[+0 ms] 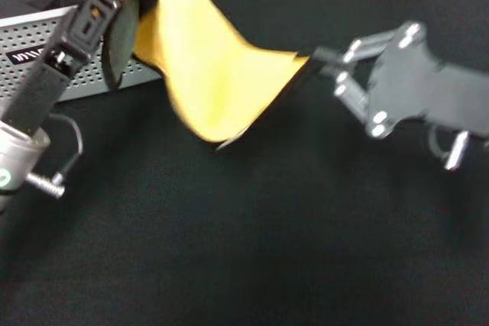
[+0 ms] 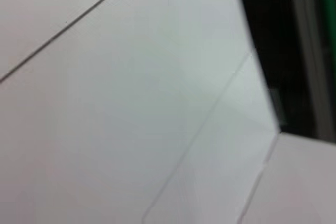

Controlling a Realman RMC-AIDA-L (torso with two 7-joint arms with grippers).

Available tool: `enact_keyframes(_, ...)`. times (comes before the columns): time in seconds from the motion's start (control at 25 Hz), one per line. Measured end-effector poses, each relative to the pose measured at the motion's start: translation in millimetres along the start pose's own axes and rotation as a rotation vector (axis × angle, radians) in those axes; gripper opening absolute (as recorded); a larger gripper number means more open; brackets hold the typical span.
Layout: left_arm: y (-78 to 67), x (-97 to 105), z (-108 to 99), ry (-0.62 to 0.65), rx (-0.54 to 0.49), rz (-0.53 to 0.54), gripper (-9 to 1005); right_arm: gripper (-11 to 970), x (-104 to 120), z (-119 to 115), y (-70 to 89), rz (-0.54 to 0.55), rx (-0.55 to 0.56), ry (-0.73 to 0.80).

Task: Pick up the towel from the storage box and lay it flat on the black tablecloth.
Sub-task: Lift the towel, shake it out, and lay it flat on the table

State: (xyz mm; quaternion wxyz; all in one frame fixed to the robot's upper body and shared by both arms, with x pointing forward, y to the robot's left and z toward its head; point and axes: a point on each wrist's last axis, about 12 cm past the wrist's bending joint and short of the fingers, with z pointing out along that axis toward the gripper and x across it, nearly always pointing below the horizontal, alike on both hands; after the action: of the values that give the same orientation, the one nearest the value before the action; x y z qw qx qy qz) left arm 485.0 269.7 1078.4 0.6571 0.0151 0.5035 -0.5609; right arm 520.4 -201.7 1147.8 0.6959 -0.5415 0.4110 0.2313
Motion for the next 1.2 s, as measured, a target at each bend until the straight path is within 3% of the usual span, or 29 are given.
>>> enact_keyframes(0.04, 2.3, 1.3, -3.4, 0.021, -0.028, 0.001, 81, 6, -6.2, -3.0, -4.0, -0.011, 0.013, -0.007)
enact_keyframes(0.2, 8.2, 0.9, -17.7, 0.082, -0.098, 0.014, 255, 6, -43.0, -14.6, -27.0, -0.09, 0.062, -0.032)
enact_keyframes(0.52, 4.5, 3.3, -23.0, 0.164, -0.056, 0.063, 427, 7, -79.5, -14.9, -49.4, -0.151, 0.084, -0.058)
enact_keyframes(0.84, -14.8, 10.8, 2.9, 0.165, 0.159, 0.149, 504, 7, -84.7, -9.7, -53.0, -0.165, 0.112, -0.051)
enact_keyframes(1.2, -15.3, 26.4, 36.9, 0.193, 0.267, 0.267, 514, 7, -72.3, 26.6, -42.3, -0.19, 0.138, 0.014)
